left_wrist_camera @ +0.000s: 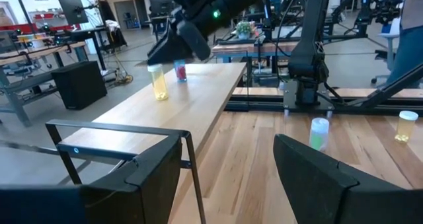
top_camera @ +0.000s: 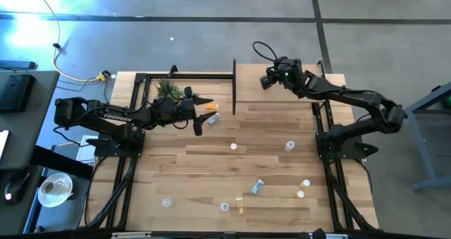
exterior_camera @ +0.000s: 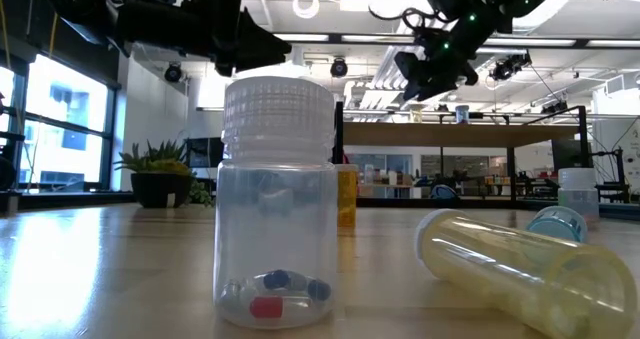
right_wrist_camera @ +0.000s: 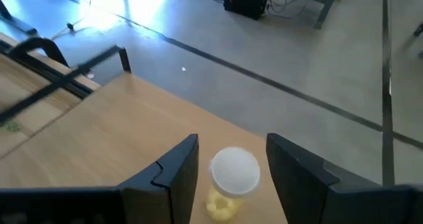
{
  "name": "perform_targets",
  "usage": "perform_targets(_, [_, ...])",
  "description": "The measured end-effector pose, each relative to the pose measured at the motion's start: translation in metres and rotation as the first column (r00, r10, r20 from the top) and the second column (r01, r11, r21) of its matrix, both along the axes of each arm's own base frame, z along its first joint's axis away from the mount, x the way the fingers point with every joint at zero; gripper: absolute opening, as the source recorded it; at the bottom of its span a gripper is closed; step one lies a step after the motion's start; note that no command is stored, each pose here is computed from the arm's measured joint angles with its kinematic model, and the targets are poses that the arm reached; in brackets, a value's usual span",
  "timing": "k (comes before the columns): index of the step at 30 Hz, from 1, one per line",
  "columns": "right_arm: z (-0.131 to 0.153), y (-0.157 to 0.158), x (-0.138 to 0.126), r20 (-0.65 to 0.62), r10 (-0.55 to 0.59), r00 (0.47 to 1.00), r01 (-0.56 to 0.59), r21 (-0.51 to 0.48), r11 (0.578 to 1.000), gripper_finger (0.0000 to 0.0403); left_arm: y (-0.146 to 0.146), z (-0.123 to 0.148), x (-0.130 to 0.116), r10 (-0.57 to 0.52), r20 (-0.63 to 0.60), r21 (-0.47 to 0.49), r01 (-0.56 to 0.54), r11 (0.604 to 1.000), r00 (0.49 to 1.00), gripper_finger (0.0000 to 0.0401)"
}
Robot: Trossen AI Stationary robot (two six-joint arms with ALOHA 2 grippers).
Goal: Pick and place medicine bottles onto shelf by color
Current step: Put the middle orange pill bottle on the shelf
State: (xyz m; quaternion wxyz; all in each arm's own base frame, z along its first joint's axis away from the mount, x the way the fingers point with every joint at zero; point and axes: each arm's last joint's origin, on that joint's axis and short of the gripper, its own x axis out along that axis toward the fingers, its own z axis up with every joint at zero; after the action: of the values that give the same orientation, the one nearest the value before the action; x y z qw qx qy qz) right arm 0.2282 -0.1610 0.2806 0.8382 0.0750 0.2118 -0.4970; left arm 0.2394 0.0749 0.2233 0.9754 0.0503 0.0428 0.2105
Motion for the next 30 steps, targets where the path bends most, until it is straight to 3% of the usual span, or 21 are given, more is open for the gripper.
perform_targets(8, [0.017, 0.014, -0.008, 0.061, 0.083, 0.995, -0.084, 0.009, 0.996, 0.0170, 0.000, -0.004, 0.000, 0.001, -0.036, -0.015, -0.001, 1.000, 0.999, 0.0229])
perform_targets(18, [0.027, 0.061, -0.006, 0.105, 0.260, 0.960, -0.268, 0.077, 0.960, 0.0170, 0.000, -0.008, -0.001, 0.002, -0.068, -0.048, -0.005, 0.999, 0.998, 0.0229])
perform_targets(22, [0.023, 0.082, -0.001, 0.121, 0.349, 0.929, -0.365, 0.155, 0.918, 0.0170, 0.000, -0.010, -0.001, 0.002, -0.086, -0.060, -0.007, 0.998, 0.996, 0.0229])
perform_targets(25, [0.021, 0.099, 0.003, 0.140, 0.439, 0.888, -0.459, 0.205, 0.864, 0.0170, 0.000, -0.012, -0.001, 0.003, -0.099, -0.083, -0.011, 0.997, 0.995, 0.0229])
perform_targets(30, [0.021, 0.124, 0.008, 0.157, 0.546, 0.823, -0.568, 0.224, 0.792, 0.0170, -0.001, -0.016, -0.002, 0.004, -0.131, -0.112, -0.019, 0.994, 0.991, 0.0229])
